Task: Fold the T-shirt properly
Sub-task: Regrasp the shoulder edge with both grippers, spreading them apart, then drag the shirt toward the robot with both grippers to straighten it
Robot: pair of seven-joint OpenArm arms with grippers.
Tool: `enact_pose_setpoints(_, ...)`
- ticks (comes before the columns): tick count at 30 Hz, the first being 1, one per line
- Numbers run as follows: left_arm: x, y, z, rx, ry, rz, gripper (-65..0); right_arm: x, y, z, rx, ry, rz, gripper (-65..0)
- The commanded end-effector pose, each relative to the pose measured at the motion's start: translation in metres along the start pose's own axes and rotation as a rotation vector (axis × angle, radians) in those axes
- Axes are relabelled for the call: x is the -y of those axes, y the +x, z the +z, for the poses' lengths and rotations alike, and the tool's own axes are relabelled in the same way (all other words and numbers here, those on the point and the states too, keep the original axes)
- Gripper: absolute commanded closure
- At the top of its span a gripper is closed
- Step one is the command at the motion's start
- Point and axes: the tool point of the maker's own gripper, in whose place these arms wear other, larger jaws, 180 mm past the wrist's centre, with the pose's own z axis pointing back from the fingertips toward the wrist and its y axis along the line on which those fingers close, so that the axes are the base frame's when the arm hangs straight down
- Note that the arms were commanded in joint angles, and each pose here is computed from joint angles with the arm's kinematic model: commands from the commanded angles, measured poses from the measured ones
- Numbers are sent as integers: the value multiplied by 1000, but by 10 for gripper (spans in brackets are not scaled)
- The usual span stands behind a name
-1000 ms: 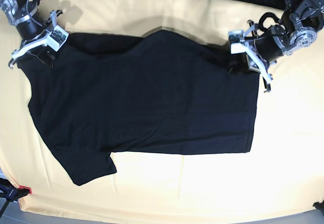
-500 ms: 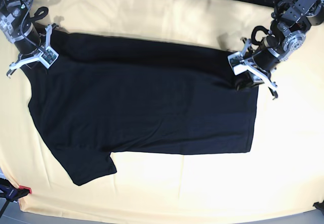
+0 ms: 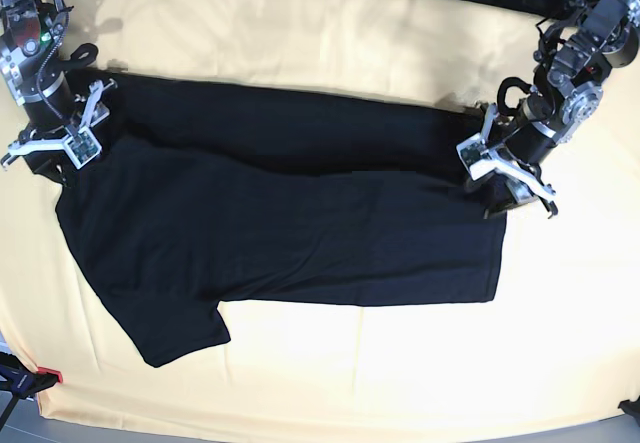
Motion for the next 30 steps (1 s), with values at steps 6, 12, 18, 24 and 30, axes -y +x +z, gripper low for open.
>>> enact_pose_setpoints(6,30,-10,7,-61,-220,-32,-481,-20,-18,6,-118,150,42,-381)
enact_pose_setpoints(12,73,-11,36,-46,-536,-82,-481,-64,-28,24,-176,387,58,-381)
enact_pose_setpoints(18,102,-25,62,-57,-706,-137,-481,-92,-45,41,-211,487,61,-379)
enact_pose_setpoints(24,91,-22,47,-34,-584,-152,-479,-79,-39,33,-169,403,67,-377)
enact_pose_setpoints(30,72,-40,32,-77,-458,-142,-479,-78,-48,29,-186,391,42,-377)
